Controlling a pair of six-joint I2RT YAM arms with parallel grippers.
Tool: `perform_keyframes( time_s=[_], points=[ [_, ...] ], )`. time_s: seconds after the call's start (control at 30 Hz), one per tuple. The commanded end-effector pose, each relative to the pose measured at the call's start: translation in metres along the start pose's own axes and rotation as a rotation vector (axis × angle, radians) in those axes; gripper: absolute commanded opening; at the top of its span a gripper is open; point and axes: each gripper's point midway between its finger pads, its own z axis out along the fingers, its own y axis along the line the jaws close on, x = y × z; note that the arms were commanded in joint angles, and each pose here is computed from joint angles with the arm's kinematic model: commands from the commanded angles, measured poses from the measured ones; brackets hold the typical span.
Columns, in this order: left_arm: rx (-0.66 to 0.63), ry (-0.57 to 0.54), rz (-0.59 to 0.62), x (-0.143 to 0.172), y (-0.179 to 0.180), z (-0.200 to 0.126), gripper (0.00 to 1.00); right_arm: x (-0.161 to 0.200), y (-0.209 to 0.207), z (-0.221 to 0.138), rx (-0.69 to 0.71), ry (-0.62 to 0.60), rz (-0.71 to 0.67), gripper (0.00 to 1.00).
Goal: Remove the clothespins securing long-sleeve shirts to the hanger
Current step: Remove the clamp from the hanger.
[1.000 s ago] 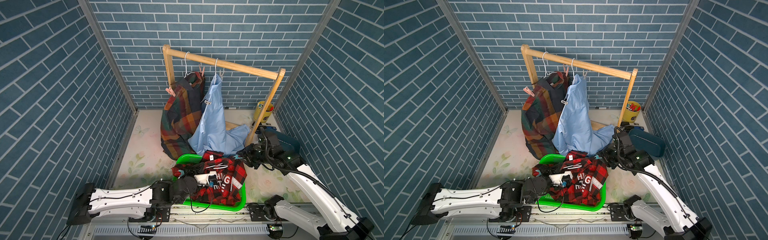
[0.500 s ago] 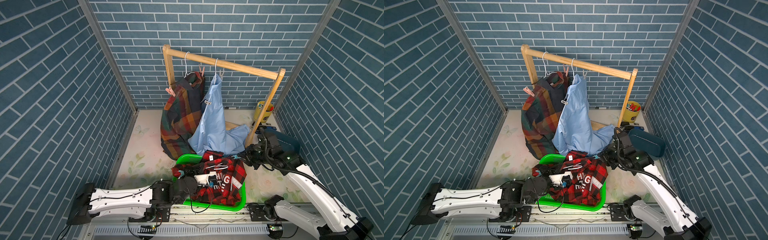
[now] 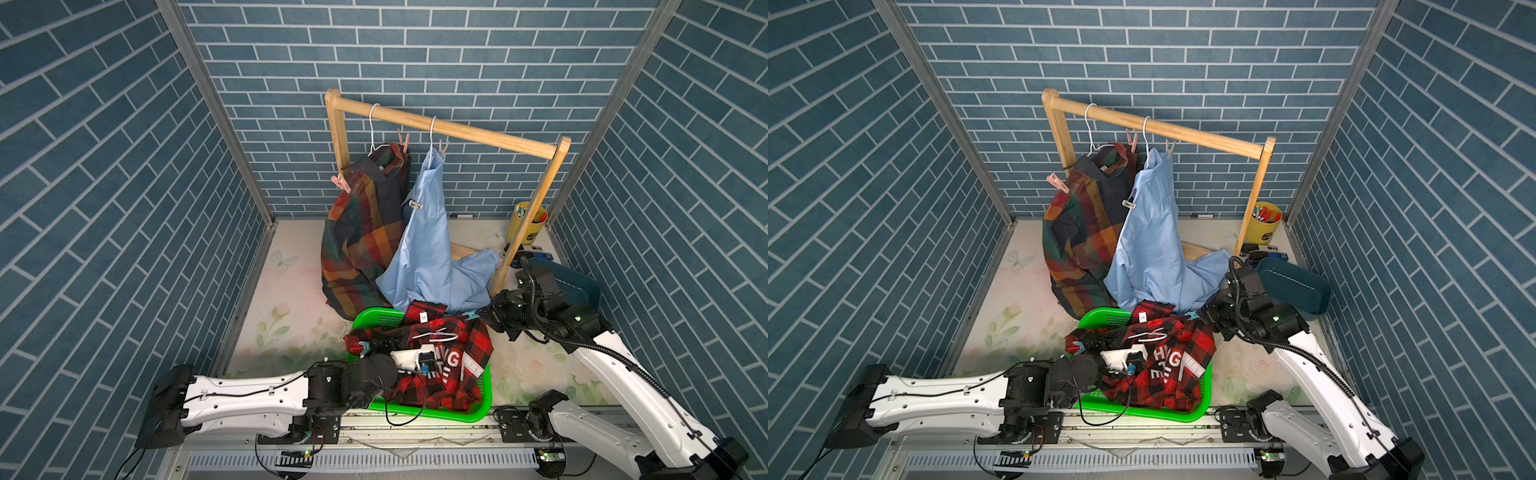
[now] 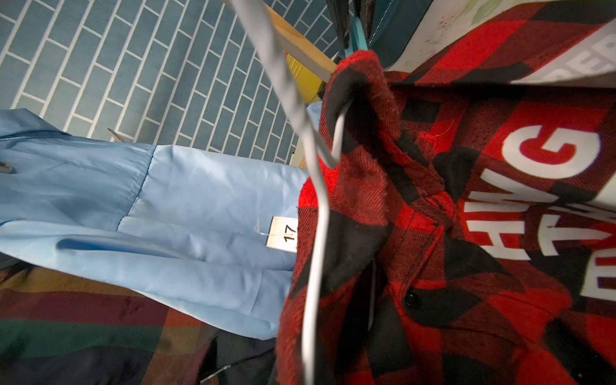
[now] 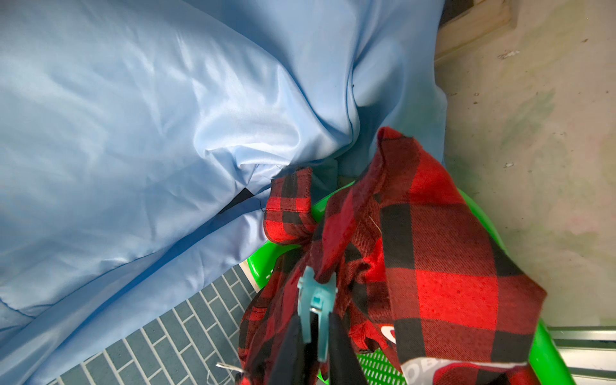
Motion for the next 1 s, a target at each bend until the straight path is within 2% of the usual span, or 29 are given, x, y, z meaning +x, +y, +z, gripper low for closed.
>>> perform_keyframes(
  time_s=[0.0,0.4,0.97],
  points=[
    [-0.009,-0.015,-0.017,-0.004,0.000,-0.001,0.00,-0.001,-0.002,-0.008,0.005,-0.019,0.040,0.07],
    [-0.021,-0.005,-0.024,-0.001,0.002,0.000,0.00,0.001,-0.012,-0.017,0.017,-0.037,0.032,0.00],
    [-0.018,0.015,-0.022,0.004,0.000,0.001,0.00,0.003,-0.019,-0.039,0.022,-0.074,0.018,0.00]
  ],
)
